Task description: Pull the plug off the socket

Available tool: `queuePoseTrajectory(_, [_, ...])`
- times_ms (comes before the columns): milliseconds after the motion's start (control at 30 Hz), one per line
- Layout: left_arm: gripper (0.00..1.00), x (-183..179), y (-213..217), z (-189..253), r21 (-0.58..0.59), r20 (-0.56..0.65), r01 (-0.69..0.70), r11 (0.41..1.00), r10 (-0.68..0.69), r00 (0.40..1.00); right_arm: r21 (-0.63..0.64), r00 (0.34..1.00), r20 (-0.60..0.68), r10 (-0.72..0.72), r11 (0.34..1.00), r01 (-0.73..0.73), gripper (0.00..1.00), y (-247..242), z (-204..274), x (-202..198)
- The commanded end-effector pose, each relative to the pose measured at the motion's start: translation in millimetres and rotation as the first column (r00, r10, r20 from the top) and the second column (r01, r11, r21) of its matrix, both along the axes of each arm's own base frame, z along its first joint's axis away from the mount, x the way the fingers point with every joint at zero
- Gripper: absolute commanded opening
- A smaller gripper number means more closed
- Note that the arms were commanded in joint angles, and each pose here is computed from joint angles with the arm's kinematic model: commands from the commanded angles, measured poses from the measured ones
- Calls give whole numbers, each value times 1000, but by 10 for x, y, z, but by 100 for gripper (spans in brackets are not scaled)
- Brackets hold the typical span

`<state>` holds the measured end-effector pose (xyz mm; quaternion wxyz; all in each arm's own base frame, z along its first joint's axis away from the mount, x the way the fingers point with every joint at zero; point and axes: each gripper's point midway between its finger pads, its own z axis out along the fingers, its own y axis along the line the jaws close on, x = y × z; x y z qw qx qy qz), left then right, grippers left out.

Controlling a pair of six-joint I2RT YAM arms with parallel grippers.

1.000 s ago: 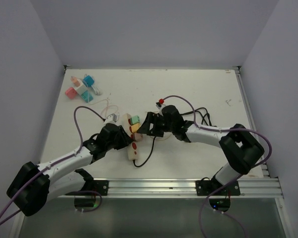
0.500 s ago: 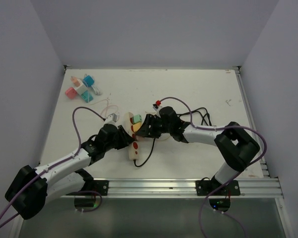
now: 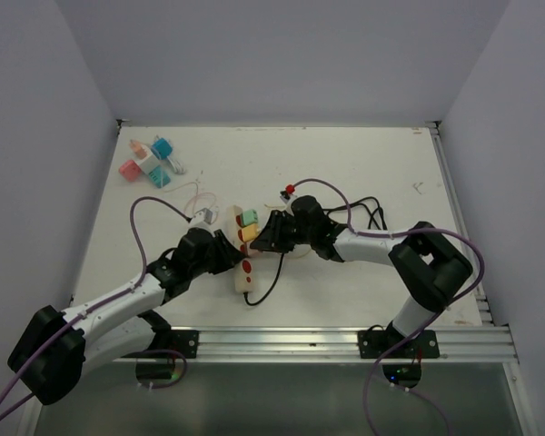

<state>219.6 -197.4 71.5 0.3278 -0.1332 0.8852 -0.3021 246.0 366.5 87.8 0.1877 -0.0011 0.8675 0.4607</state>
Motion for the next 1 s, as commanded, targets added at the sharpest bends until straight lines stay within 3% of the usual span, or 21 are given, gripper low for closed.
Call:
queuePoseTrajectory(0, [10, 165, -184, 396, -120, 135, 32, 992, -15, 991, 61, 999, 29, 26, 998, -28, 0, 108, 139, -25])
queuePoseTrajectory(133, [22, 130, -166, 338, -119, 125, 29, 992, -14, 992, 60, 1000, 22, 21, 998, -22, 0, 103, 100, -25])
queuePoseTrajectory(367, [62, 5, -186, 212, -125, 88, 70, 990, -59, 994, 57, 1000, 14, 16, 998, -16, 0, 107, 27, -15])
queuePoseTrajectory(467, [71, -48, -204, 117, -121, 54, 89, 989, -83, 995, 55, 1000, 13, 11, 998, -12, 0, 108, 8, -5])
queuePoseTrajectory(967, [74, -279, -319, -322, -77, -125, 161, 984, -170, 977, 49, 1000, 5, -15, 999, 14, 0, 130, -54, 59])
